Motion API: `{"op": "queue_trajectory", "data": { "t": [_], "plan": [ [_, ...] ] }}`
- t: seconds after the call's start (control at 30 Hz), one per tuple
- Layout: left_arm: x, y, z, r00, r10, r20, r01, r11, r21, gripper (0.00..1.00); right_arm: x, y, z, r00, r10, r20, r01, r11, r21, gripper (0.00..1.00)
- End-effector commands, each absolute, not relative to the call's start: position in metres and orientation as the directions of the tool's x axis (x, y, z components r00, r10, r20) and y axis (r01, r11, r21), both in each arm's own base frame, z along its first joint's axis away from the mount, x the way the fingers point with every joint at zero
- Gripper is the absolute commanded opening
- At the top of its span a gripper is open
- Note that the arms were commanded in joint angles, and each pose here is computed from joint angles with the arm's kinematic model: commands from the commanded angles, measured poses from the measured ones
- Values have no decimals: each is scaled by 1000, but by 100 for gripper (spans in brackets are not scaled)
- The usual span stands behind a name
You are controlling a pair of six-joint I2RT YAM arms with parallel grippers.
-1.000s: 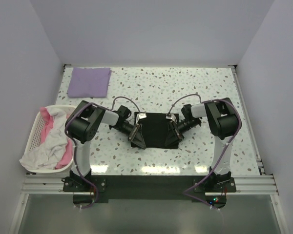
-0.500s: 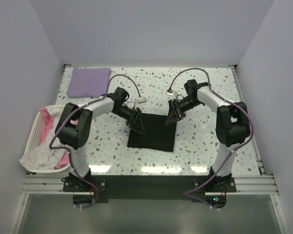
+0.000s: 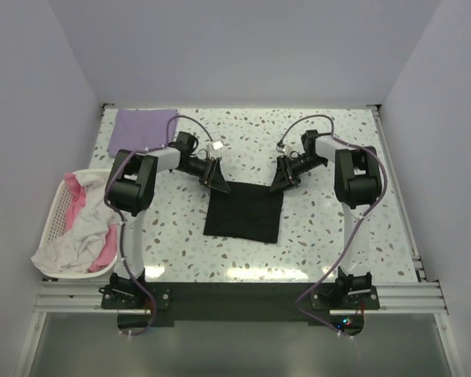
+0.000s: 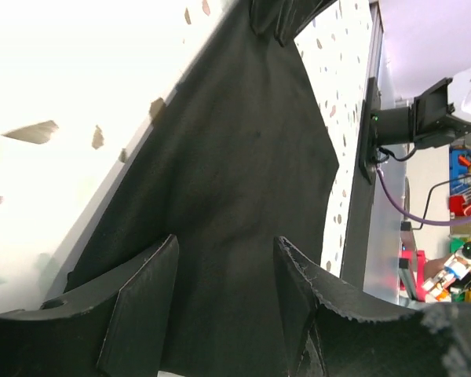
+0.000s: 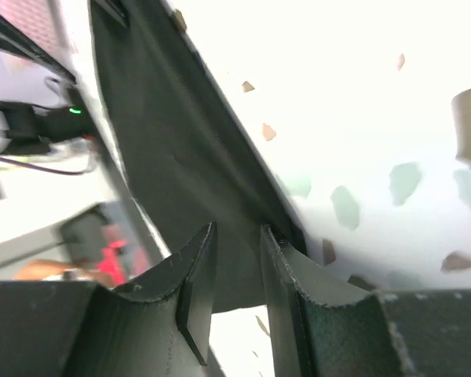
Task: Fold and stack the t-shirts
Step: Fold the tshirt
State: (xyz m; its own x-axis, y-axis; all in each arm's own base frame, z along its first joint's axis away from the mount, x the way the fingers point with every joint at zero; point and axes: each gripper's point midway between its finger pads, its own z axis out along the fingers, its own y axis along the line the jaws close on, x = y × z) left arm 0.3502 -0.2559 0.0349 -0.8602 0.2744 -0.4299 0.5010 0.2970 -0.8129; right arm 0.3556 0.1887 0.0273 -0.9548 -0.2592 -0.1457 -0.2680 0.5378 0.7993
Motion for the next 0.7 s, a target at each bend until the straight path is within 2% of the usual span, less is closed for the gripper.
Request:
{"op": "queue_trajectory", "data": {
  "t": [0.0,0.13,0.3,0.37,0.53,0.57,0.6,0.67],
  "plan": [
    [383,-244,19,-857,227,-463,516,363,-776,57,384,181,12,-952,-241,-189,-297,577,761,34],
    [387,-236,13,-874,206,-440,486,379,-788,57,397,175,8,-953,-234,-194,-299,605,738,33],
    [395,-234,63,-806,199,-558,589,367,-720,62,429,167,27,-930,-233,-284,-366,649,667,33],
    [403,-229,91,-743,201,-638,656,404,-637,64,440,165,41,-918,-230,-324,-392,660,641,34],
    [404,-198,148,-617,168,-769,711,537,-453,70,459,167,97,-858,-230,-459,-482,668,567,41],
    [406,-186,151,-611,157,-776,694,578,-430,75,456,168,118,-836,-234,-496,-510,663,548,44],
    [403,-179,154,-612,149,-777,683,594,-424,76,452,170,125,-825,-243,-511,-526,661,535,49],
    [394,-162,161,-623,126,-772,658,618,-430,78,434,179,147,-788,-278,-549,-572,659,488,52]
  ]
}}
